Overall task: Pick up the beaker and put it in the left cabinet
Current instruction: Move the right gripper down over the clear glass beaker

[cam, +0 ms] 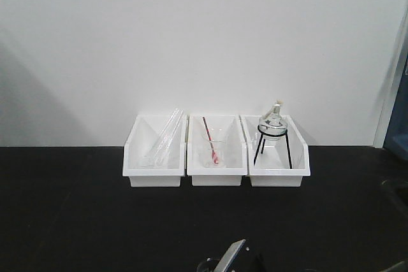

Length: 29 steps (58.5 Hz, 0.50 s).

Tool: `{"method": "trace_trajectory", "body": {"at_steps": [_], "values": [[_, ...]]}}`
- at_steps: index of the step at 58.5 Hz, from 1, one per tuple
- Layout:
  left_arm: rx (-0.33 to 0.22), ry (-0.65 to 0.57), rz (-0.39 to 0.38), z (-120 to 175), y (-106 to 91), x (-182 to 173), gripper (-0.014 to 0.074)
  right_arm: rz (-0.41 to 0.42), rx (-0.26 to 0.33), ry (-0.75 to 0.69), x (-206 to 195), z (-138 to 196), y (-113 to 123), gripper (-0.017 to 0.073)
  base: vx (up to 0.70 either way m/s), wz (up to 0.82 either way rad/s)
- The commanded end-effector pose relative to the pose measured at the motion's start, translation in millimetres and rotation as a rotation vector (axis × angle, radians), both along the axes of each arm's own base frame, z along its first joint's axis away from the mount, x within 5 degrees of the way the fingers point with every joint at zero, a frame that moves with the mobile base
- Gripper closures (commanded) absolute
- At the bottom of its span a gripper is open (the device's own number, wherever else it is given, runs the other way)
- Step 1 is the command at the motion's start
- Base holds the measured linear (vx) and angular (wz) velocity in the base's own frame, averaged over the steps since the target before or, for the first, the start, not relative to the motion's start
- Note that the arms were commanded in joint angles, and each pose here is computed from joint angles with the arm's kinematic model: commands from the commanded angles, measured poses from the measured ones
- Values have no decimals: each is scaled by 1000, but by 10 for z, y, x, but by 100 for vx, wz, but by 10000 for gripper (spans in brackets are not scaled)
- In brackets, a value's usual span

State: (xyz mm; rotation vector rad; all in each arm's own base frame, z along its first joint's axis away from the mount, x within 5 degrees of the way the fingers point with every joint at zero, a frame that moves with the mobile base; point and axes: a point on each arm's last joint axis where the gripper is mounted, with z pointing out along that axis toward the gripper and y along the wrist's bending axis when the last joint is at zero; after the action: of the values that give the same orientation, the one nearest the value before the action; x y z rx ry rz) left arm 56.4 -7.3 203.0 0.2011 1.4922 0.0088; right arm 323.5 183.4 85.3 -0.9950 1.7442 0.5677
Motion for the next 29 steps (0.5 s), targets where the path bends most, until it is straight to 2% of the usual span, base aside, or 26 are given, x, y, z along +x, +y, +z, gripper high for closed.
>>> {"method": "trace_trajectory", "body": {"at_steps": [1,9,13,14,15,16,22,29], "values": [[-15,-76,-4,25,-1,-15,592,-29,116,-79,93,306,29,66,0,0],[-15,-76,-4,25,-1,-15,592,-43,142,-40,86,395,25,187,0,0],[-15,-76,-4,25,-1,-15,592,-45,136,-46,78,512,18,274,0,0],[-15,-76,-4,25,-1,-15,592,-39,129,-57,72,561,16,305,0,0],[-15,-76,-4,25,-1,-15,592,0,114,-116,4,885,20,455,0,0],[-15,-76,-4,25,-1,-15,592,4,114,-119,-9,934,27,473,0,0],[-15,-76,-4,25,-1,-15,592,24,124,-151,-101,1278,67,574,0,0],[-15,-76,-4,25,-1,-15,592,22,138,-198,-210,1680,120,571,0,0]]}}
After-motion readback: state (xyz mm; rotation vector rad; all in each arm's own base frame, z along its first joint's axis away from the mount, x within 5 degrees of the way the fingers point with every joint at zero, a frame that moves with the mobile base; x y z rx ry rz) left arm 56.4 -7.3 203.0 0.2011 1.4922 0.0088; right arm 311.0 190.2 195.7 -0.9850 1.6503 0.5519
